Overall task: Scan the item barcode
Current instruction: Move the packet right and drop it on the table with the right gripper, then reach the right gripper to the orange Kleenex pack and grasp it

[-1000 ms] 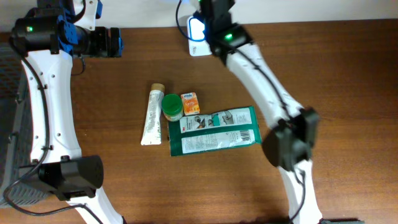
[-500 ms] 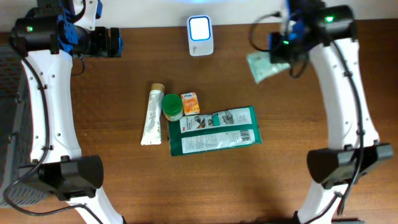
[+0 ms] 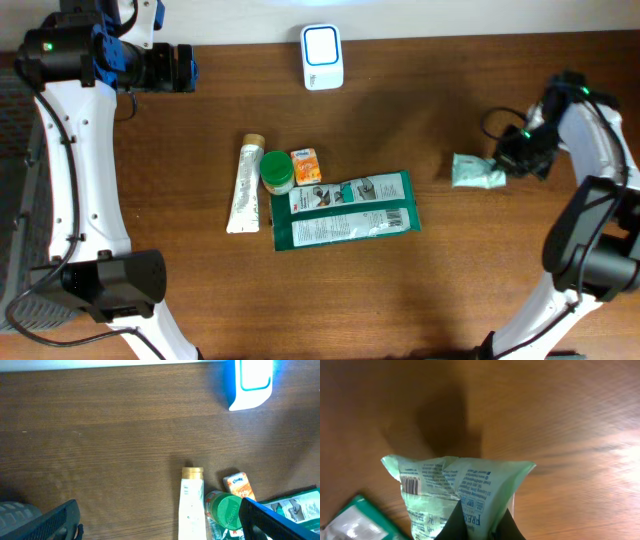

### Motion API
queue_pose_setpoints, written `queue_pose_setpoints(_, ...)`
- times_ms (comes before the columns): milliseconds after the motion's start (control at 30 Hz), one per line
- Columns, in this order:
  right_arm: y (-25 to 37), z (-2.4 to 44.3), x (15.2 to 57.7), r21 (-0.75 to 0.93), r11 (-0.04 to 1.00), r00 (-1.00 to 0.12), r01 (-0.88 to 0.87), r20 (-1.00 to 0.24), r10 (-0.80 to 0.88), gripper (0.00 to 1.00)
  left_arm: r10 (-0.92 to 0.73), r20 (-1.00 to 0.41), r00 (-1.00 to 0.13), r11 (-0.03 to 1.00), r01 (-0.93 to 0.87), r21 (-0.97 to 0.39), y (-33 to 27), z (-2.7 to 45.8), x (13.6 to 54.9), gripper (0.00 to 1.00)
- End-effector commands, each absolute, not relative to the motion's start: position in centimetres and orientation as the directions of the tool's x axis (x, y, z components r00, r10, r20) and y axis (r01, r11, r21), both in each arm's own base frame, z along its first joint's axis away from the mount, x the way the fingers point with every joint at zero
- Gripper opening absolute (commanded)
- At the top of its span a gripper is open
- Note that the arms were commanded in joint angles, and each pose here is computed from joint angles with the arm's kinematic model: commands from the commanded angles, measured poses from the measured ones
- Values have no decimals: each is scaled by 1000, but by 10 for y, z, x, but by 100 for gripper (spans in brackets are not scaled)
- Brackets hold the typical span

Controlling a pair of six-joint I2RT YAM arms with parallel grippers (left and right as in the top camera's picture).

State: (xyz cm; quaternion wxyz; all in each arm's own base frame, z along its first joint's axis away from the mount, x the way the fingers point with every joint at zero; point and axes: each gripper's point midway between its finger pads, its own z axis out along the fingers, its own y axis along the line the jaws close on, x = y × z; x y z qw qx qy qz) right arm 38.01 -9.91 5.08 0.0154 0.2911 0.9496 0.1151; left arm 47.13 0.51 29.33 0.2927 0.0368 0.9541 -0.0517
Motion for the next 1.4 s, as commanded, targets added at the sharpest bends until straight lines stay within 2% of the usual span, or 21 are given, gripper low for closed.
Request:
queue_pose_setpoints(0, -122, 42, 364, 253, 739, -774, 624, 68, 630, 4, 57, -576, -815, 990, 121, -73, 3, 299, 470, 99)
queue_pose_setpoints(267, -166, 38, 351, 217, 687, -709, 694, 33, 705, 5, 57, -576, -815, 990, 121, -73, 3, 299, 470, 99)
queue_pose_setpoints(300, -165, 38, 350, 216, 690, -712, 691, 37, 702, 12, 57, -576, -815, 990, 121, -73, 3, 299, 470, 99)
queue_pose_setpoints(333, -164, 38, 348, 214, 692, -715, 689, 44, 698, 26, 57, -576, -815, 990, 121, -73, 3, 299, 470, 99)
queue_pose_setpoints(367, -163, 38, 347, 213, 691, -715, 690, 52, 698, 32, 57, -576, -815, 990, 121, -73, 3, 299, 470, 99)
queue_pose_setpoints(500, -154, 51, 347, 253, 734, -769, 630, 70, 635, 45, 57, -576, -815, 990, 121, -73, 3, 299, 470, 99)
queue_pose_setpoints(733, -109, 128, 379, 431, 800, -881, 417, -25, 473, 45, 57, -576, -815, 990, 121, -73, 3, 299, 470, 99)
queue_pose_setpoints(800, -69, 160, 392, 457, 834, -920, 308, -81, 384, 45, 57, -576, -815, 990, 121, -73, 3, 299, 470, 99)
queue_pose_setpoints(900, -35, 166, 398, 493, 838, -944, 235, -88, 316, 46, 57, -576, -815, 990, 121, -73, 3, 299, 470, 99)
queue_pose_setpoints(1067, 53, 164, 400, 493, 869, -990, 39, -101, 102, 46, 57, -576, -815, 990, 121, -73, 3, 299, 470, 99)
queue_pose_setpoints(1233, 132, 165, 391, 488, 859, -985, -154, -143, -96, 46, 57, -576, -815, 990, 121, -73, 3, 299, 470, 99)
queue_pose_setpoints(1367, 181, 155, 398, 431, 885, -978, -176, -178, -108, 45, 57, -576, -815, 990, 121, -73, 3, 299, 470, 99)
